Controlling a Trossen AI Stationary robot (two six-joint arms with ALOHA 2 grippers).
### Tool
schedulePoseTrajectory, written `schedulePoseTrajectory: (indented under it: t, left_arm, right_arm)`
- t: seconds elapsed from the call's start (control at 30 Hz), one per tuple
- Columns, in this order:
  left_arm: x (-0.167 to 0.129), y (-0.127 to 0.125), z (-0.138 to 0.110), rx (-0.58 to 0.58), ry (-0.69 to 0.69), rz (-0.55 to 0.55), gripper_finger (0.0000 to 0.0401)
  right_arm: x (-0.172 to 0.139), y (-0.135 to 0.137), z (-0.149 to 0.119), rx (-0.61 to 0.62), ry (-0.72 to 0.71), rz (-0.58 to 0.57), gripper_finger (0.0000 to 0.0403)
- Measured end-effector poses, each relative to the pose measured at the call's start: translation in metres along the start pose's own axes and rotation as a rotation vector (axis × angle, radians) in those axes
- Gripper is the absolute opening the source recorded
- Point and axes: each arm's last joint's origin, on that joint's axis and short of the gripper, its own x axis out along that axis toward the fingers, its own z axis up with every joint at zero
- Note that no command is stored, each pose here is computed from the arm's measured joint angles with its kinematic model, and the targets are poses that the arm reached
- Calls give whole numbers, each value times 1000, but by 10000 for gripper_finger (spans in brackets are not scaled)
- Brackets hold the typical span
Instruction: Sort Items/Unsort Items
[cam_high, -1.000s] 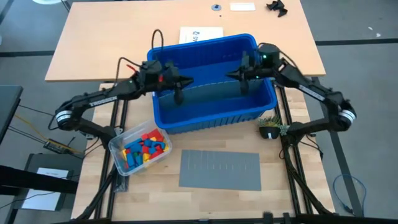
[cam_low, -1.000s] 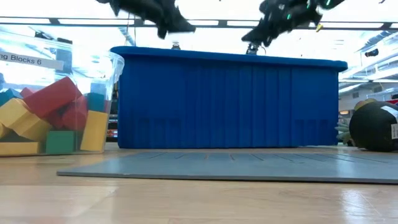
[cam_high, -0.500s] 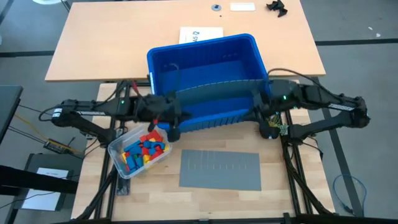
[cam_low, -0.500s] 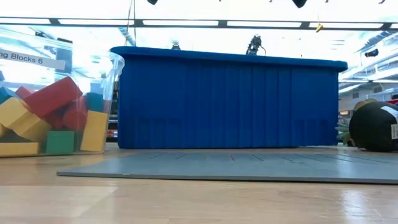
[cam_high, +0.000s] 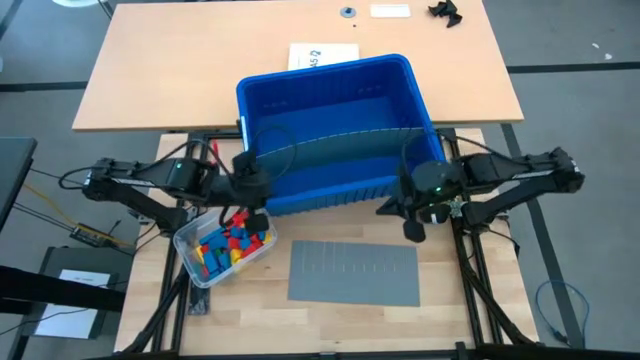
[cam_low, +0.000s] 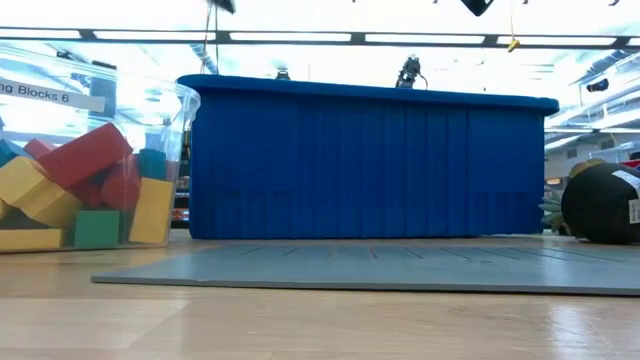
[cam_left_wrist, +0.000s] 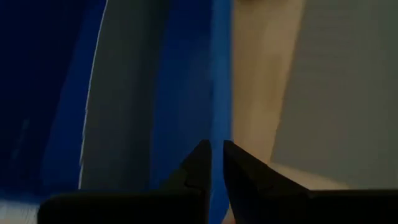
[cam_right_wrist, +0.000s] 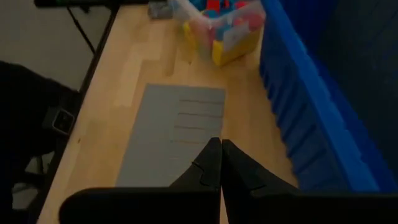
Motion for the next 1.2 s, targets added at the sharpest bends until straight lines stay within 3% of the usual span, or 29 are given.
schedulePoseTrajectory:
  t: [0.17,0.3,0.5,0.6,0.8,1.0,1.2]
  left_arm:
    - [13,-3,-23,-68,155,69,48]
    - [10,-1,-45,-133,309,190,48]
    - [-3,-1,-55,-214,342,207,50]
    - [-7,2,-57,-274,330,205,62]
    - [-12,5,-59,-289,327,205,122]
    - [-12,5,-59,-281,327,204,180]
    - [-12,5,-59,-279,323,208,195]
  right_arm:
    - [19,-3,0,-48,58,-90,5]
    - [30,-7,0,-73,91,-127,4]
    - [39,-10,-1,-70,116,-143,7]
    - [45,-16,-1,-109,134,-222,29]
    - [58,-30,4,-307,160,-352,109]
    - [80,-56,-2,-370,292,-384,185]
    - [95,-76,-10,-315,367,-304,192]
